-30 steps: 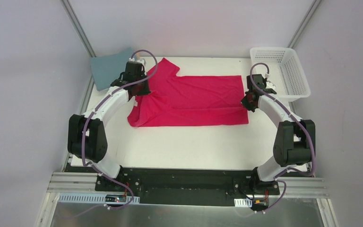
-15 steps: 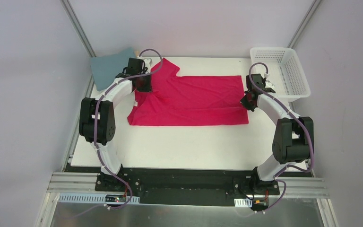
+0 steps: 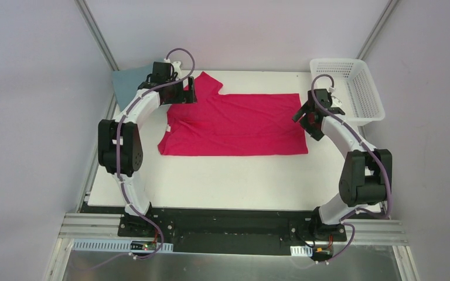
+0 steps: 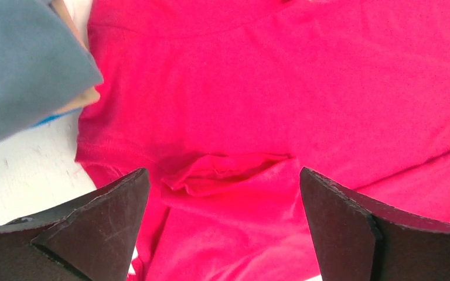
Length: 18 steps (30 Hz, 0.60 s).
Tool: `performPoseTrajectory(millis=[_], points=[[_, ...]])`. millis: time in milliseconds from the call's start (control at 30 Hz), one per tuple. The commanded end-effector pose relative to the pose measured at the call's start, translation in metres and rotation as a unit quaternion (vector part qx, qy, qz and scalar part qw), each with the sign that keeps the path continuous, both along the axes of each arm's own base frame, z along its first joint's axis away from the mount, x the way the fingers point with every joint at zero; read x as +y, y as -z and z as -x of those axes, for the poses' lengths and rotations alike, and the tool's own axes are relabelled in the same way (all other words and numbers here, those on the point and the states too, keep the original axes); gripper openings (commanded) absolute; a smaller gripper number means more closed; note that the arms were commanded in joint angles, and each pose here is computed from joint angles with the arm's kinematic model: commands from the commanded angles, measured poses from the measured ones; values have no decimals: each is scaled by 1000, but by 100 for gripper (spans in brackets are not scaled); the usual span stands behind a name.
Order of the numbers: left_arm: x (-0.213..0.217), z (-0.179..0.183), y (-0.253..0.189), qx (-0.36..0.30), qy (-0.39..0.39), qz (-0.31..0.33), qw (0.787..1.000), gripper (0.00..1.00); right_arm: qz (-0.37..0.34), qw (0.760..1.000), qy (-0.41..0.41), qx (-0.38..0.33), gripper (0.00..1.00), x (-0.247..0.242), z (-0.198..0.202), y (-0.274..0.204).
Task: Fold and stack the t-shirts
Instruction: Fold the flattened tshirt in 1/3 of the way
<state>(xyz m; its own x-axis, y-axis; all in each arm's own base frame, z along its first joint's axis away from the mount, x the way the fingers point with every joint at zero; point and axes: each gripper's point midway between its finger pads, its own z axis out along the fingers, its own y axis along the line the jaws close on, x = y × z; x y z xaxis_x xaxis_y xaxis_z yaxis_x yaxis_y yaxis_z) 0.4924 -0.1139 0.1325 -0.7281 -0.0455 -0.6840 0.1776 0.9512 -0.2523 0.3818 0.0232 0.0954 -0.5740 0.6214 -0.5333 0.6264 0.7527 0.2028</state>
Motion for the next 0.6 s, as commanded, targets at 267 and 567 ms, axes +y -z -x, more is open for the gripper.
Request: performPoseTrajectory(millis=[267,567], points=[[-17,102,20,94,-106,152,978,99,-161,971,-173,-17,100,94,13,5],[-9,138,89,149,-154,156,964,99,-131,983,-124,36,100,76,24,60]])
